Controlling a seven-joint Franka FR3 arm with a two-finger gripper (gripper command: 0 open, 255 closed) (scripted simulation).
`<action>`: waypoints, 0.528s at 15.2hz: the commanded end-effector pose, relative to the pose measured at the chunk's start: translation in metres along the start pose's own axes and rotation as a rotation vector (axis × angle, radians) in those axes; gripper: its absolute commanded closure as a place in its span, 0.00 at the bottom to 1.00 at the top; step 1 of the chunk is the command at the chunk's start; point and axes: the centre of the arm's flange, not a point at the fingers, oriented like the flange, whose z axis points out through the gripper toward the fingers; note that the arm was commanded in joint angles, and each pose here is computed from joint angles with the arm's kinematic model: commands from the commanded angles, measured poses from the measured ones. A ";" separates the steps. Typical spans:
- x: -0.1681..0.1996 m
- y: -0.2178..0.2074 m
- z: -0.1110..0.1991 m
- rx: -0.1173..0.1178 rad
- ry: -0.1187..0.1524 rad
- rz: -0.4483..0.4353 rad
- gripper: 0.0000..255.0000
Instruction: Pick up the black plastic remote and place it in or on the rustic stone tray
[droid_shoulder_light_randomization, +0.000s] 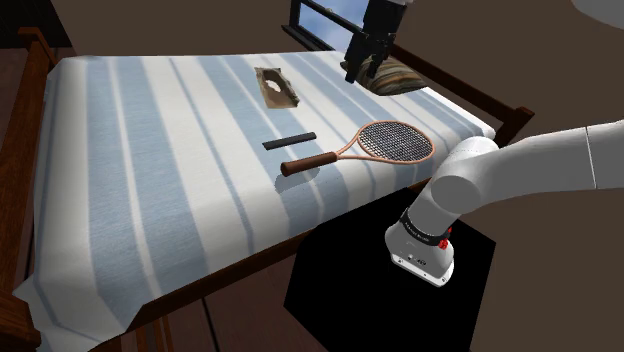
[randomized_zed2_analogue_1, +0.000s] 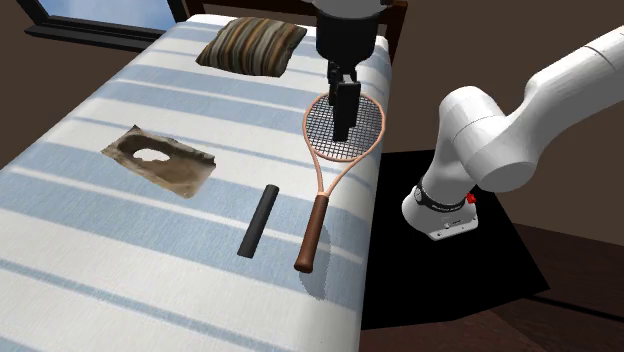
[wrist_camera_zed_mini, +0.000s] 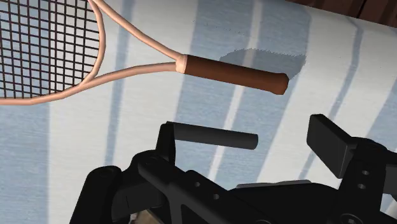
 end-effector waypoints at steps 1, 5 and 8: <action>0.000 0.000 0.000 0.000 0.000 0.000 0.00; 0.030 0.004 0.043 -0.024 -0.002 -0.214 0.00; 0.053 0.004 0.074 -0.042 -0.003 -0.374 0.00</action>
